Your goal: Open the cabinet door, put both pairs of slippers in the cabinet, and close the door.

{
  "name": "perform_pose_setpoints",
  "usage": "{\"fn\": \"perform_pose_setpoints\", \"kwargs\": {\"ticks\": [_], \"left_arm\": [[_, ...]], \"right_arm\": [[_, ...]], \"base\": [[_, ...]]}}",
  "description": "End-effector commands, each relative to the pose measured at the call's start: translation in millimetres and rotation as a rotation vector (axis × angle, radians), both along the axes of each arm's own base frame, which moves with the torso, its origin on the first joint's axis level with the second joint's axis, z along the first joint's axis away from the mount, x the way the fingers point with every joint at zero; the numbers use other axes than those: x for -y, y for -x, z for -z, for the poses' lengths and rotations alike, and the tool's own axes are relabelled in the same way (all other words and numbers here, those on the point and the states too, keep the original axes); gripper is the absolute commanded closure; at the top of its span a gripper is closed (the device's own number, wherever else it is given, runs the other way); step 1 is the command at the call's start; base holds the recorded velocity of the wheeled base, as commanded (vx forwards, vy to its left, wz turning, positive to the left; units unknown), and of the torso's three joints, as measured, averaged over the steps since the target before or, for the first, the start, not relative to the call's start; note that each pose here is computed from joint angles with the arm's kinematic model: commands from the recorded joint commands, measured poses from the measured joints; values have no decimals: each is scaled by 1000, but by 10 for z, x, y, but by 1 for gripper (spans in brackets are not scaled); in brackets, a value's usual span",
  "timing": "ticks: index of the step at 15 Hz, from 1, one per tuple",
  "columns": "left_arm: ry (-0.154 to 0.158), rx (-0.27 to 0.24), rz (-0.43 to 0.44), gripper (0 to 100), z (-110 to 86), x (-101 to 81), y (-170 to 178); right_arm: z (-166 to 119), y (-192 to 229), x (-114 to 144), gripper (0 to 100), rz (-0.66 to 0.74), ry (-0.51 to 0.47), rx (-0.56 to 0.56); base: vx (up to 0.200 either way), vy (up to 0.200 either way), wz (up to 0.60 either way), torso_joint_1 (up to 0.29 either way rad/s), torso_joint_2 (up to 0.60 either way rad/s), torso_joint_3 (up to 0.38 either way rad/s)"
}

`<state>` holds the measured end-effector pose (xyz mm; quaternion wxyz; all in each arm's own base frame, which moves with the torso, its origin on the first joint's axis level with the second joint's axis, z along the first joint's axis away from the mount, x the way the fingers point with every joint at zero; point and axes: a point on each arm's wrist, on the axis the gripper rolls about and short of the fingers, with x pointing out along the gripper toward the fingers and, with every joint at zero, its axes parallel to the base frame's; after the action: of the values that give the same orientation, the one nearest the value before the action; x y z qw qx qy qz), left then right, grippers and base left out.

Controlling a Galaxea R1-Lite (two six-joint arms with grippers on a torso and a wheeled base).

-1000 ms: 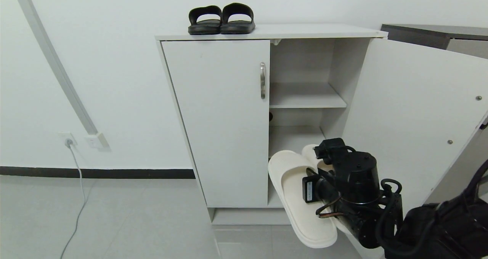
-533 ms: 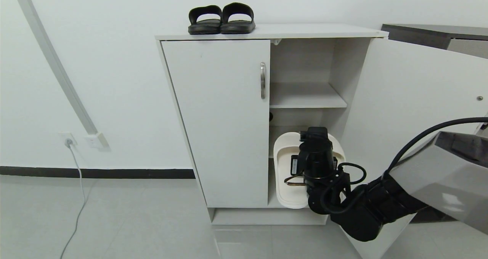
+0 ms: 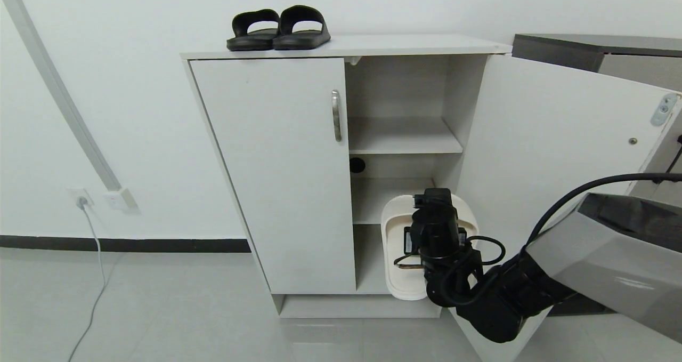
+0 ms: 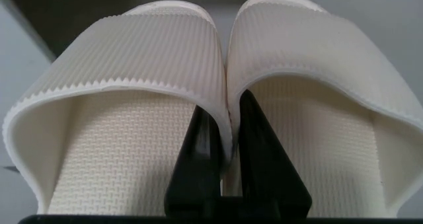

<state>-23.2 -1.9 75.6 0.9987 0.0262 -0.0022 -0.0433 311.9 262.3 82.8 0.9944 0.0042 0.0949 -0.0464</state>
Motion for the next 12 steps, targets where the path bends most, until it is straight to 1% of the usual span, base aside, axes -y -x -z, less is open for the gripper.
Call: {"fn": "perform_pose_setpoints", "kwargs": {"ticks": [1,4,6,8,9,10,12], "left_arm": [[0,-4,1,100,1,0,-2],[0,-4,1,100,1,0,-2],[0,-4,1,100,1,0,-2],[2,-4,1,100,1,0,-2],[5,-4,1,100,1,0,-2],[19,-5,-1,100,1,-1,-2],[19,-5,-1,100,1,-1,-2]], "right_arm": [[137,-82,-76,100,-6,10,-12],[320,-167,-143,100,-68,1,-40],[353,-174,-165,100,-105,-22,-19],[414,-202,-191,100,-144,-14,-23],[438,-205,-186,100,-144,-10,-28],[487,-217,-187,100,-143,-7,-31],[499,-222,-183,100,-142,-5,-33]], "base": [[0,0,0,0,0,0],[0,0,0,0,0,0],[0,0,0,0,0,0],[0,0,0,0,0,0],[0,0,0,0,0,0],[0,0,0,0,0,0],[0,0,0,0,0,0]]}}
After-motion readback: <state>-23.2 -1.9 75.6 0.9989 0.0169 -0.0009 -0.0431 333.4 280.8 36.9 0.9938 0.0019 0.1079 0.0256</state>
